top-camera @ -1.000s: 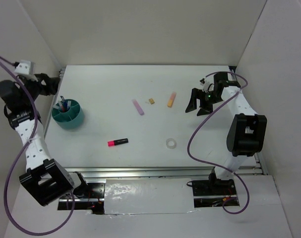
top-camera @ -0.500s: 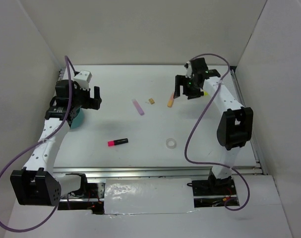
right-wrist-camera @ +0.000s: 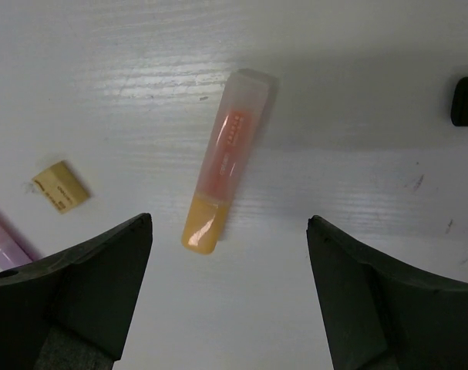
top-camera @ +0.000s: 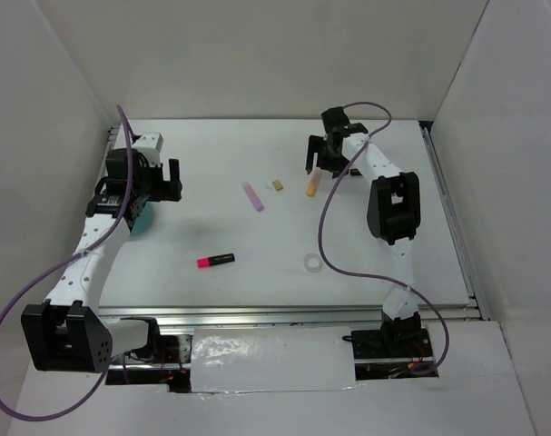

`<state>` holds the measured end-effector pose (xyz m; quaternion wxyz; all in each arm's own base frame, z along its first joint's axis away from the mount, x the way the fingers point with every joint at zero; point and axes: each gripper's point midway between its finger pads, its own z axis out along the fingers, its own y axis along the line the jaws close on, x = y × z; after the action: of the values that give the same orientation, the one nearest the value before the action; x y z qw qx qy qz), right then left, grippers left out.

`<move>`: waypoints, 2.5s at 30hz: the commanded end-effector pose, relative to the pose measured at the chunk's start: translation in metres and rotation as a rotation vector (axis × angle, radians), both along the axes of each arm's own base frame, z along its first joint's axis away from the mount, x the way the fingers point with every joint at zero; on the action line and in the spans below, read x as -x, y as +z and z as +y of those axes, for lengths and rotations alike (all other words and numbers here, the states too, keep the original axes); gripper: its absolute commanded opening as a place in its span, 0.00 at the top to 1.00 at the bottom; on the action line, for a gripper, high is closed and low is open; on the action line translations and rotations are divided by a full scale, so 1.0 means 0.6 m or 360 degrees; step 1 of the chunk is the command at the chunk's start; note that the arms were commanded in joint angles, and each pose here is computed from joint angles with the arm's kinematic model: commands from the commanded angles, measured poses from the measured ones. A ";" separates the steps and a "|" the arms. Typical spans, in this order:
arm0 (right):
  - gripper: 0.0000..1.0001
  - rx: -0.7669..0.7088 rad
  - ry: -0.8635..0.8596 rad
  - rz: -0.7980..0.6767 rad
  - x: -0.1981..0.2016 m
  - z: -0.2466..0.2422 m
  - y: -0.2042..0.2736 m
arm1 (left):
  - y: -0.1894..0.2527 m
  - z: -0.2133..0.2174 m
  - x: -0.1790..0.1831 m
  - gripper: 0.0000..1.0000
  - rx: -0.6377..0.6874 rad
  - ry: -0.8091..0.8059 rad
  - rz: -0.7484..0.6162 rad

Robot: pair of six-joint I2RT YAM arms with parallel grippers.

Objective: Sort the stationery into containers
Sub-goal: Pick up the stationery from the center of the board.

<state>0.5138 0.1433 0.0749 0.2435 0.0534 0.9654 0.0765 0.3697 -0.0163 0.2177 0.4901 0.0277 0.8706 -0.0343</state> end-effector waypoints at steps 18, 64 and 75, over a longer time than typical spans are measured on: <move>0.23 0.0213 0.0041 0.0067 -0.009 0.038 -0.082 | -0.007 0.024 0.026 0.01 -0.0098 0.0105 -0.0015; 1.00 -0.0973 0.0692 0.0854 0.424 0.275 0.074 | -0.029 -0.475 0.274 0.11 -0.1201 -0.2769 -0.1020; 1.00 -0.1037 0.0715 0.0908 0.459 0.297 0.089 | -0.086 -0.515 0.256 0.25 -0.1182 -0.2829 -0.0683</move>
<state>0.2478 0.3127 0.1071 -0.0884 -0.0530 0.9180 0.3829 0.2057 -0.3124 0.1545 0.3852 0.8371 0.3722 -0.1111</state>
